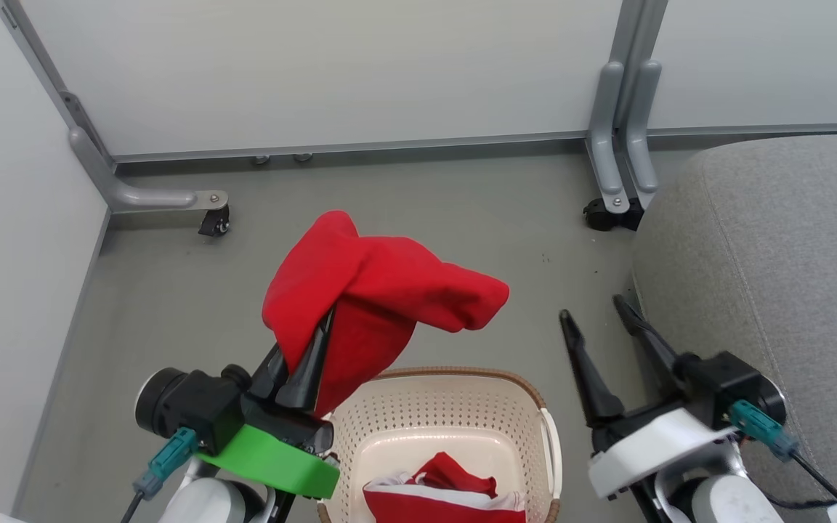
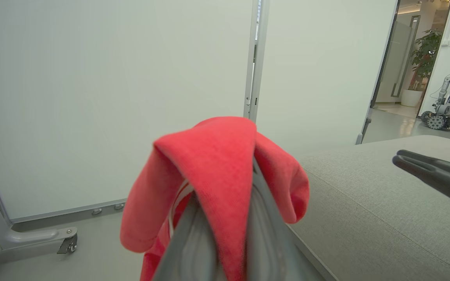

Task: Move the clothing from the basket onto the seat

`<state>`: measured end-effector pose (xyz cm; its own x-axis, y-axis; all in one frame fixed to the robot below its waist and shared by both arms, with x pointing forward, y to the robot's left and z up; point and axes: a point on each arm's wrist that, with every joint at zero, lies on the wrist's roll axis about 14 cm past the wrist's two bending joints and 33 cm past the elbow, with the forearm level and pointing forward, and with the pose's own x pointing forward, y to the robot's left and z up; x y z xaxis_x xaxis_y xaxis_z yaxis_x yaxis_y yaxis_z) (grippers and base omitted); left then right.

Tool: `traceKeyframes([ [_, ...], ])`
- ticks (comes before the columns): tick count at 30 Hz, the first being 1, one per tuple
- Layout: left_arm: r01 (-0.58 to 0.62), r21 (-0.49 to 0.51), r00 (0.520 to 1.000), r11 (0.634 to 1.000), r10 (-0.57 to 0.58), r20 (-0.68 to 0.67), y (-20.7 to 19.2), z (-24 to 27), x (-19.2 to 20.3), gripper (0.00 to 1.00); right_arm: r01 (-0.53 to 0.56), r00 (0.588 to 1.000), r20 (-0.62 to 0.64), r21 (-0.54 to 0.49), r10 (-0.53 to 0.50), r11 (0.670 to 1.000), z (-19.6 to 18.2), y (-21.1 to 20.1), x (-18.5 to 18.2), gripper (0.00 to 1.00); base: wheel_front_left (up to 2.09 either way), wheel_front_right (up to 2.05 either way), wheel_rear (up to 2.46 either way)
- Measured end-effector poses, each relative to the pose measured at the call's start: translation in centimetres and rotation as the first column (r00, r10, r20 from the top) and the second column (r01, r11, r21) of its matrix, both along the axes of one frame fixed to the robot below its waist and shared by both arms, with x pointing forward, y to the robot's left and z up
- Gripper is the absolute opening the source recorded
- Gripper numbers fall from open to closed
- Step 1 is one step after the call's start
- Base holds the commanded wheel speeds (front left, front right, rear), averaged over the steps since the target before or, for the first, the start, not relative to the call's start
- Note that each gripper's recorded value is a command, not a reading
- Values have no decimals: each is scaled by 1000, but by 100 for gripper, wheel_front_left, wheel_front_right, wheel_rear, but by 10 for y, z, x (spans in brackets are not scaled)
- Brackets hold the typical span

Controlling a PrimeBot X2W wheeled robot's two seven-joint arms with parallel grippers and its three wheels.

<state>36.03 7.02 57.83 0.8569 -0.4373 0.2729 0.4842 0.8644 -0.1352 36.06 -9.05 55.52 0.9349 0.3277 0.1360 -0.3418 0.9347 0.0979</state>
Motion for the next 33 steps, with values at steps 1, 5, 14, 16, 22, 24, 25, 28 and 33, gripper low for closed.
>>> traceKeyframes([
  [1, -3, -1, 1000, 1000, 3, 6, 1, 2, 0, 0, -38, 999, 13, -8, 38, 999, 5, 11, 2, 100, 0, 0, 0],
  [5, -5, 1, 1000, 1000, 5, 20, 2, 6, 2, 0, -206, 976, 63, -39, 209, 978, 26, 59, 6, 100, 0, 0, 0],
  [14, -9, 2, 1000, 1000, 9, 25, 3, 7, 6, 0, -442, 891, 27, -181, 454, 878, 23, 126, 12, 100, 0, 0, 0],
  [16, -3, 1, 1000, 1000, 3, 23, 1, 7, 6, 0, -456, 883, 13, -212, 469, 864, 19, 131, 17, 100, 0, 0, 0],
  [22, 21, 1, 1000, 1000, -21, 9, -6, 3, 5, 0, -480, 870, -35, -289, 492, 828, 3, 146, 31, 100, 0, 0, 0],
  [24, 29, 2, 1000, 1000, -29, 7, -8, 2, 5, 0, -492, 864, -41, -279, 502, 825, 1, 152, 32, 100, 0, 0, 0],
  [25, 33, 0, 999, 999, -33, 7, -9, 3, 5, 0, -499, 861, -55, -283, 506, 819, -3, 155, 33, 100, 0, 0, 0],
  [28, 42, -2, 999, 999, -42, 8, -11, 3, 4, 0, -523, 850, -90, -260, 519, 812, -13, 163, 31, 37, 0, 0, 0],
  [33, 49, -9, 999, 999, -49, 7, -12, 4, 4, 0, -550, 834, -89, -181, 544, 815, -15, 173, 27, 0, 0, 0, 0],
])
